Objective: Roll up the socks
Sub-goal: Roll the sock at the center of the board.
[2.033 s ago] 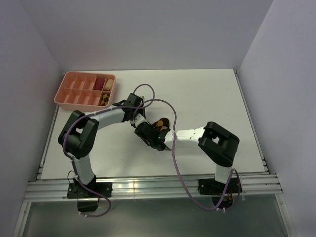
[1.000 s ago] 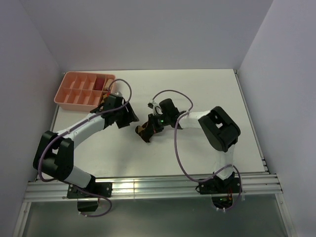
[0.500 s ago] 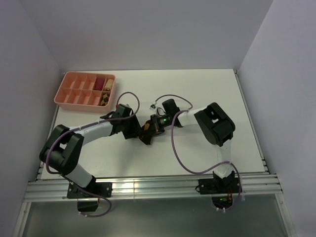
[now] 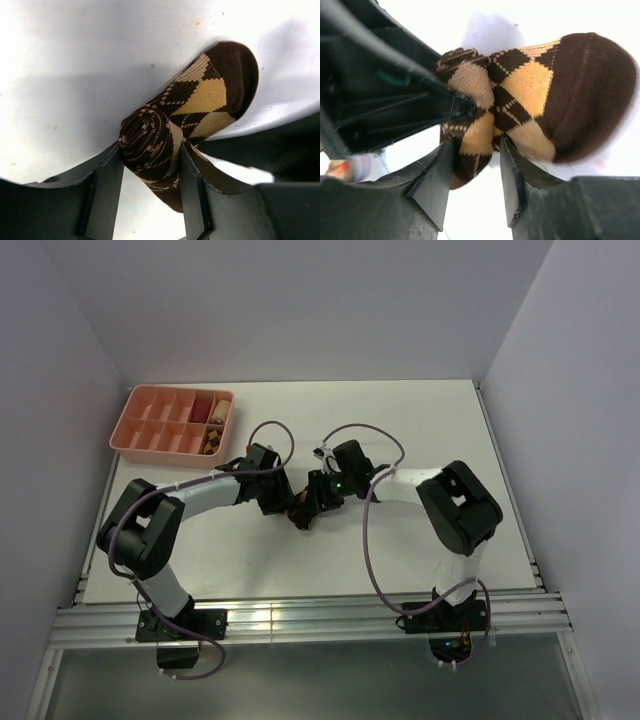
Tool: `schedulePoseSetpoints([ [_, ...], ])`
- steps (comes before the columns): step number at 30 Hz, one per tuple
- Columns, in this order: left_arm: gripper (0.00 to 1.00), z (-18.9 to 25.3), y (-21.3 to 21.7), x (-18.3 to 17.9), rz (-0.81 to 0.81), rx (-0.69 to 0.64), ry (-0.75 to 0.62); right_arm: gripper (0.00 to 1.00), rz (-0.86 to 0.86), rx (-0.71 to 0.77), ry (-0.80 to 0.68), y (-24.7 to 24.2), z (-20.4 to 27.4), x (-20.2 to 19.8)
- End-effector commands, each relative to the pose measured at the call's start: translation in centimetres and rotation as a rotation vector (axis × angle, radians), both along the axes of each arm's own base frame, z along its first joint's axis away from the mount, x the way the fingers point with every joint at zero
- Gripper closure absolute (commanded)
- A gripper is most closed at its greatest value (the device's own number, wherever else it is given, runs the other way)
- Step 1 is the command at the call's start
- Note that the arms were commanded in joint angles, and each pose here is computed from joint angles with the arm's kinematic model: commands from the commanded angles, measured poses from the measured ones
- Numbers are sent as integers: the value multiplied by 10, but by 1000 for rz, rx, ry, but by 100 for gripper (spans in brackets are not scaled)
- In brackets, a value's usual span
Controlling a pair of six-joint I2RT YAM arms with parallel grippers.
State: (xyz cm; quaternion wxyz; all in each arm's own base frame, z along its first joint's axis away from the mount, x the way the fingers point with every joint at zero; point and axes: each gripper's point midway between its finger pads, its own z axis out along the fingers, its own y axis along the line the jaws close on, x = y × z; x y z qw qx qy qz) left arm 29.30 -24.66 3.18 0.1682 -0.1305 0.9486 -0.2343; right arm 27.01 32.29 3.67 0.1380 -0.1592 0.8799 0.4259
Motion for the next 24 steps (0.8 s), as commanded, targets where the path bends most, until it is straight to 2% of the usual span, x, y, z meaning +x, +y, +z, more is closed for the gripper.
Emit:
schedulePoseSetpoints([
  [1,51,-24,15,-6,-22,124,48,51,-73,-171,-213,-23,13,12],
  [4,51,-25,12,-5,-37,134,55,49,-167,-282,-388,-35,31,25],
  [8,52,-24,8,-3,-55,140,61,46,-227,-335,-582,-35,63,22],
  [10,53,-26,8,-4,-60,145,73,45,-184,-343,-632,-22,67,8],
  [15,53,-22,4,-1,-73,144,71,45,-151,-382,-711,2,63,-1],
  [24,54,-21,3,-3,-88,144,81,45,-144,-460,-729,12,28,3],
])
